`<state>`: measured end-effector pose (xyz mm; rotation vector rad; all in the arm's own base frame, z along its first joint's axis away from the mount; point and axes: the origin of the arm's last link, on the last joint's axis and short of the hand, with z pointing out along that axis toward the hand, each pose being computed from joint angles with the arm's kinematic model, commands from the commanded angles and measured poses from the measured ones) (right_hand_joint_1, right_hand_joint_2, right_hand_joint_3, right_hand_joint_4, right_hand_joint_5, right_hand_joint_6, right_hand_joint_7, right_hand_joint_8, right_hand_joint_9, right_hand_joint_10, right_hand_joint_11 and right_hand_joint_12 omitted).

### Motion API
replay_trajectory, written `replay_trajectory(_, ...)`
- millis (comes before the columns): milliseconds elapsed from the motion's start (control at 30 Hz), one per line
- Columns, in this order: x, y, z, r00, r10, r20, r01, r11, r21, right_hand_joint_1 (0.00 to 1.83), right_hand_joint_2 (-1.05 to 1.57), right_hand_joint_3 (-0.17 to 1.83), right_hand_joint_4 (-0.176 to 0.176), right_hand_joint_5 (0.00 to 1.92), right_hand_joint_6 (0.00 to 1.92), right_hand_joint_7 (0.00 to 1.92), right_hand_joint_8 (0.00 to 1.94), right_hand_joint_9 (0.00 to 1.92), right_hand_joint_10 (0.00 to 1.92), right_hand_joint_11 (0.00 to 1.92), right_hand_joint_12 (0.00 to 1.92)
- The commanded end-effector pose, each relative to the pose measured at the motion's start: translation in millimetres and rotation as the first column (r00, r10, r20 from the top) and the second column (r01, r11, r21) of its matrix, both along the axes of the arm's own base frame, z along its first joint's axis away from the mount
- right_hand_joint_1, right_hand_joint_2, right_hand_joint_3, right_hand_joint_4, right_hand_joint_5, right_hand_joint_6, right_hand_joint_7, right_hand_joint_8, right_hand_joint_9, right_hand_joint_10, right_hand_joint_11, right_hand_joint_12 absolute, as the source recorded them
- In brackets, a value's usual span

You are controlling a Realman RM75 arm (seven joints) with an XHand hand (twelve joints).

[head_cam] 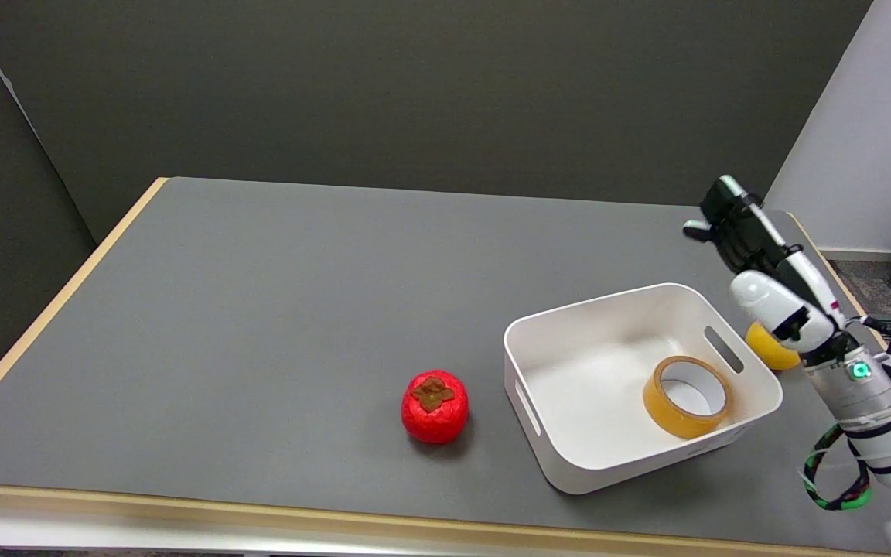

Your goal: Place the yellow tape into the white box.

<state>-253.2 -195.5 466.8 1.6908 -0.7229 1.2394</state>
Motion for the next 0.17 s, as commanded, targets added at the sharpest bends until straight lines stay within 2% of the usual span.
replay_trajectory(33, 28.0, -10.6, 40.4, 0.876, 0.356, 0.326, -0.287, 0.927, -0.24, 0.43, 0.62, 0.72, 0.01, 0.0, 0.07, 0.0, 0.0, 0.0, 0.0, 0.0, 0.64)
replay_trajectory(133, 29.6, -7.7, 53.9, 0.847, 0.401, 0.348, -0.301, 0.903, -0.307, 0.41, 0.57, 0.9, 0.017, 0.0, 0.08, 0.0, 0.0, 0.0, 0.0, 0.0, 0.68)
replay_trajectory(167, 30.2, -7.5, 55.9, 0.843, 0.407, 0.35, -0.304, 0.899, -0.315, 0.41, 0.57, 0.9, 0.018, 0.0, 0.08, 0.0, 0.0, 0.0, 0.01, 0.0, 0.68)
